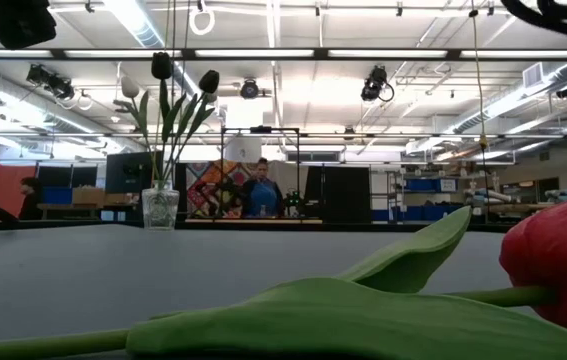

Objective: Sort flowers into vase by color
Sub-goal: Put the pink tulip into the yellow vase

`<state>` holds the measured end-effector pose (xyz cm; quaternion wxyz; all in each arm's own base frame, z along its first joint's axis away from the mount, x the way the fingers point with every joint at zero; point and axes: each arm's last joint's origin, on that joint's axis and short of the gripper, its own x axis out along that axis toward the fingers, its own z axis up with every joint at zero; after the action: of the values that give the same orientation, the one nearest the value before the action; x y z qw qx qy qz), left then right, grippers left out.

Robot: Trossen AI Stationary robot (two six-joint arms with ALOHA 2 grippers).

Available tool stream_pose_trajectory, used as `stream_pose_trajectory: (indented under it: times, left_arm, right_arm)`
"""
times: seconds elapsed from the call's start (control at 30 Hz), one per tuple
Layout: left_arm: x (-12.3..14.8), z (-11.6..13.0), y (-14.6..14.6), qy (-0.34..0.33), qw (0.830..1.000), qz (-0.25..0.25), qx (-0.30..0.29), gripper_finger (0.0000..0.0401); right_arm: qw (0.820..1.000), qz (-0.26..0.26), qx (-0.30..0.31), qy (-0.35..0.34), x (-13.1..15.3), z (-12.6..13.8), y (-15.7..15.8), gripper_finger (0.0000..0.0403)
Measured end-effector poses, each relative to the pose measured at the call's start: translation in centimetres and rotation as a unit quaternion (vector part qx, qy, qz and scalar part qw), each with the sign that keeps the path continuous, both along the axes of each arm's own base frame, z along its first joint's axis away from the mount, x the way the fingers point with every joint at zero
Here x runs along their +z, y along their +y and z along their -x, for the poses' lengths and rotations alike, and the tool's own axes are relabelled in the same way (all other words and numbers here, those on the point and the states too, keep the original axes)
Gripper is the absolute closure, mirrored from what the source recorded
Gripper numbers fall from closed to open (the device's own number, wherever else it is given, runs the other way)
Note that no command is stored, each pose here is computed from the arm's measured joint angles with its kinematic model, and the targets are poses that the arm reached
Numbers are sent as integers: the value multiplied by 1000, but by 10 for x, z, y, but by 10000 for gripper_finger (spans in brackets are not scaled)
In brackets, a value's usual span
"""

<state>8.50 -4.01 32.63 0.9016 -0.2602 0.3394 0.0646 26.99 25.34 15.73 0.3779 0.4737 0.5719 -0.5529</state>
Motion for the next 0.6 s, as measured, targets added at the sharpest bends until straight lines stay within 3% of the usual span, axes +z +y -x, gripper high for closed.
stream_pose_trajectory:
  times: [0.4, 0.6]
  left_arm:
    - [0, 0, 0, 0, 1000, 10, 9, 296]
    - [0, 0, 0, -1, 1000, 13, 14, 296]
  right_arm:
    - [1000, 19, 8, -6, -15, 6, -5, 252]
    - [995, 60, 61, -53, -12, 1, -15, 252]
